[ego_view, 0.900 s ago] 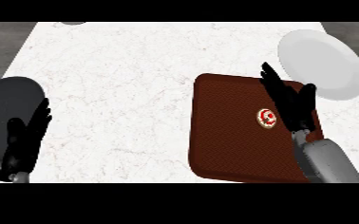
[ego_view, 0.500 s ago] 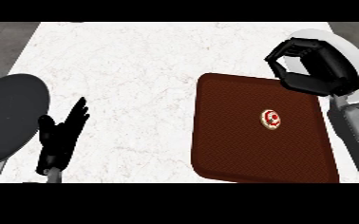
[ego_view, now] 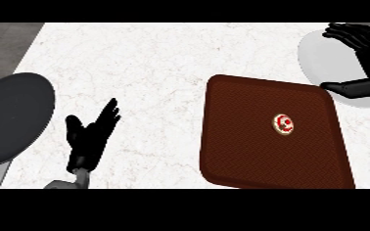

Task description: Pick the cupcake from the tray and place it in the plate

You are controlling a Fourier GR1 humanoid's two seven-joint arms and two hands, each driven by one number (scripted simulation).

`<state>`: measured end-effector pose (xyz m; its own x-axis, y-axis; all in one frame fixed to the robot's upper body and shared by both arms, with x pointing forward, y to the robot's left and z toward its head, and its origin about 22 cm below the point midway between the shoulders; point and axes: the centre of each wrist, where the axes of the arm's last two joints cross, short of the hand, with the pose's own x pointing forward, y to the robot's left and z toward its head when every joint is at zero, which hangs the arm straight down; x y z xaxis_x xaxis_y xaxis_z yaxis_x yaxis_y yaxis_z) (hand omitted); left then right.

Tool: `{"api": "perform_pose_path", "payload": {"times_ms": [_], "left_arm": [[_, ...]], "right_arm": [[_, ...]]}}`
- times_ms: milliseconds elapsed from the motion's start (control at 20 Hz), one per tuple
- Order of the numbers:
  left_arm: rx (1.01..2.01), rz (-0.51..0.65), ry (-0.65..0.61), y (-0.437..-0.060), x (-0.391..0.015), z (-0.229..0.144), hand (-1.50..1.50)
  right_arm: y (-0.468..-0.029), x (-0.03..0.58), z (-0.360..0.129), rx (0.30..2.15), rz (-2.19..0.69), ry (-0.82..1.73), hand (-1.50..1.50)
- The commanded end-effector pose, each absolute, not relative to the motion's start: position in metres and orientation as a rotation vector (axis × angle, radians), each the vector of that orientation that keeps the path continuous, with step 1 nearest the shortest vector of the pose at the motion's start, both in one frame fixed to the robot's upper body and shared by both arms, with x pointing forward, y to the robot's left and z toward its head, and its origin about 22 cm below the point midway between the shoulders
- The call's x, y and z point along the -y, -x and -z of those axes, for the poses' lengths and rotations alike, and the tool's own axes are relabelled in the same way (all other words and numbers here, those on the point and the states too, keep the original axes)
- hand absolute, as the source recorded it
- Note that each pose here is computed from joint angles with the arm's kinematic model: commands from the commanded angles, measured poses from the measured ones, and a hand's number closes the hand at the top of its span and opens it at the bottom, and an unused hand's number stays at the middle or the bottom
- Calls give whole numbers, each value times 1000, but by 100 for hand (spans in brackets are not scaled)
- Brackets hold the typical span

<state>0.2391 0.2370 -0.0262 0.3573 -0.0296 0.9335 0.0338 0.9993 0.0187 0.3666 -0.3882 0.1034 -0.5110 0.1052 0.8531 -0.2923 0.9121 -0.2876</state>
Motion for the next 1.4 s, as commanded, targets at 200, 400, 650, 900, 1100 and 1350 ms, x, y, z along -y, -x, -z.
{"api": "perform_pose_path", "payload": {"times_ms": [200,400,650,900,1100,1350], "left_arm": [[1211,28,-1,-240,-226,36,0],[1209,35,13,-249,-228,27,0],[1201,23,24,-242,-228,37,0],[1189,6,-3,-240,-238,21,0],[1180,15,2,-224,-230,35,0],[1184,18,10,-237,-242,26,0]], "right_arm": [[-365,428,-134,1913,-927,-59,-150],[-368,420,-157,1758,-1211,1,-150],[-377,395,-156,1680,-1402,63,-150],[-356,369,-120,1639,-1480,77,-150],[-373,320,-103,1648,-1454,125,-150],[-349,333,-90,1534,-1536,170,-150]]}}
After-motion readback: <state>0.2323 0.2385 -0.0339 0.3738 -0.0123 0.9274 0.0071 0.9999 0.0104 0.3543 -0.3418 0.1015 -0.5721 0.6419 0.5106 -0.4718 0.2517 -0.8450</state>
